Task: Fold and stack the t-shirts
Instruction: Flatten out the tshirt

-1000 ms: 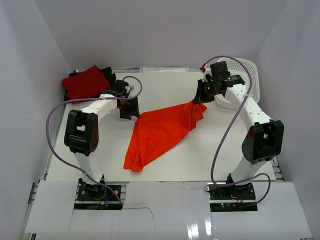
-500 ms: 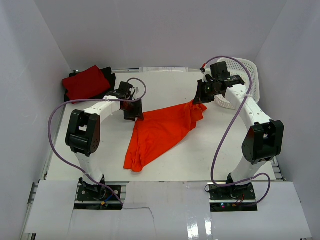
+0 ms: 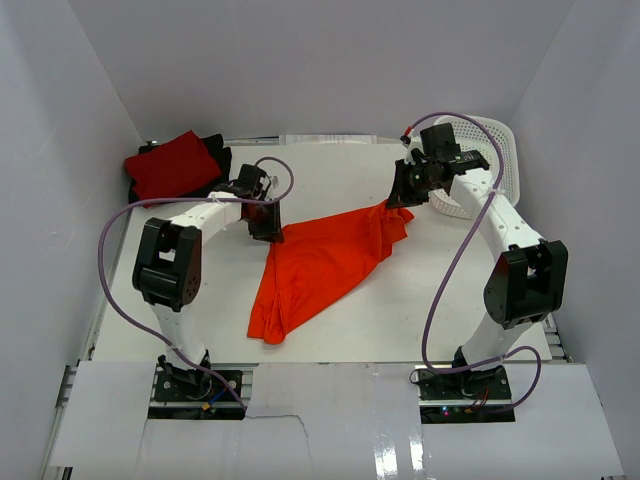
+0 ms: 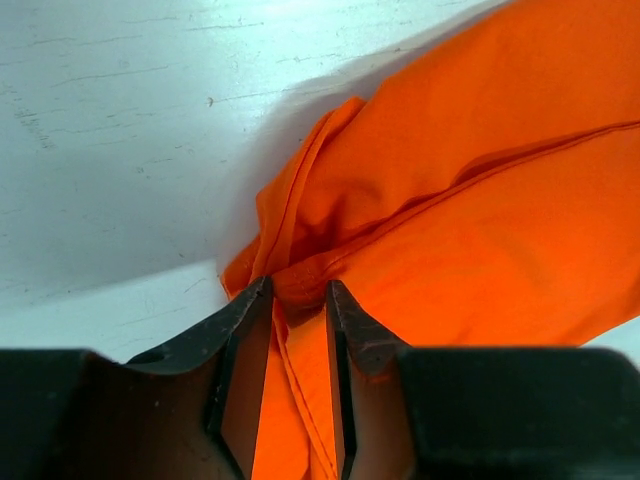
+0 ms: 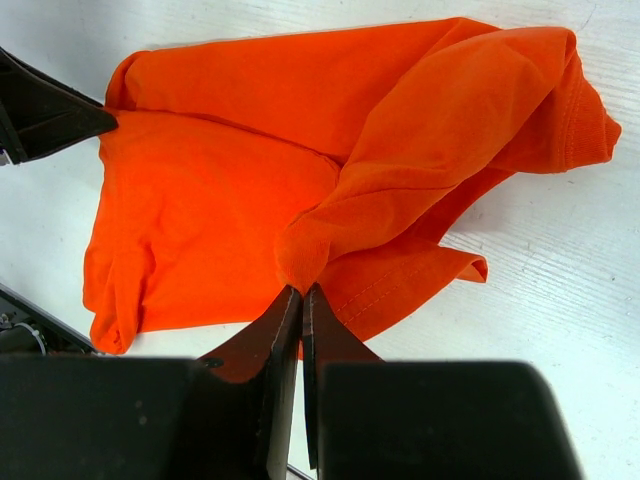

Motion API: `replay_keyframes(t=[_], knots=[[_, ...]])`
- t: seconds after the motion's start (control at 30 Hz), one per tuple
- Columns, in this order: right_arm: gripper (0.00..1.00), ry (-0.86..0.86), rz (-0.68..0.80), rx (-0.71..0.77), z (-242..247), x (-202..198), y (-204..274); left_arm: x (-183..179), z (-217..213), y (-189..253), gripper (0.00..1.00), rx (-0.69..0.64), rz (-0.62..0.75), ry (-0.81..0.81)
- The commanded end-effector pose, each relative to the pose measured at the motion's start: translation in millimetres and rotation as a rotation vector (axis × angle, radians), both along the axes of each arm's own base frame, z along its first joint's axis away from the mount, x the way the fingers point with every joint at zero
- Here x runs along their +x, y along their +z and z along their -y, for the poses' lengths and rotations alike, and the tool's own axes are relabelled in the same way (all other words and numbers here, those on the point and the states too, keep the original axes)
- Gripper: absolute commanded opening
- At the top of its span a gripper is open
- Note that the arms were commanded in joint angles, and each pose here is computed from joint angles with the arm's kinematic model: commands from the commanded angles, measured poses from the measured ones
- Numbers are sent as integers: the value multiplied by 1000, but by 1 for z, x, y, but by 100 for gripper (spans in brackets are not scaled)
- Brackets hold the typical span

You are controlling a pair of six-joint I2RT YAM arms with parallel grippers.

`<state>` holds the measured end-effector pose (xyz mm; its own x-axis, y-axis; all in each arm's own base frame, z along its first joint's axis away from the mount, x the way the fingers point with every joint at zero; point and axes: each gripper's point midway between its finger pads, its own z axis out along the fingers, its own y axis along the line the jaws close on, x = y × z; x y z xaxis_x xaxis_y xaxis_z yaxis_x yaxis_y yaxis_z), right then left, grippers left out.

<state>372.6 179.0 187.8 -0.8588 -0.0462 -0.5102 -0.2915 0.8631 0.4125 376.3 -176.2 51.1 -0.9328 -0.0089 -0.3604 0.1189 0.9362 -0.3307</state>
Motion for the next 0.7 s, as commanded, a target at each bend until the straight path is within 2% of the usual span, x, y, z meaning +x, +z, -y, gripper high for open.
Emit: replay_keyframes(t=[0.0,0.1,0.13,0.23,0.3,0.4,0.5,0.57,0.67], knots=[[8,13,64,13,-1,-1,22,2,8,3,38,-31,11,-25],[8,13,61,12,-1,-2,22,3,9,5,12,-36,15,-28],[8,14,59,13,-1,-2,22,3,9,8,0,-39,20,-28],[8,19,59,19,-2,-2,23,2,18,26,0,-98,44,-58],[8,35,53,26,-4,-4,21,2,26,55,0,-153,94,-70],[8,81,23,23,-9,-15,9,9,16,95,0,-142,190,-19],[8,158,-42,3,-25,-36,-18,19,-29,158,0,-48,350,162],[8,211,-67,-25,-41,-48,-34,18,-53,180,0,-23,382,259],[8,246,-78,-37,-56,-56,-45,16,-98,227,0,26,499,404]])
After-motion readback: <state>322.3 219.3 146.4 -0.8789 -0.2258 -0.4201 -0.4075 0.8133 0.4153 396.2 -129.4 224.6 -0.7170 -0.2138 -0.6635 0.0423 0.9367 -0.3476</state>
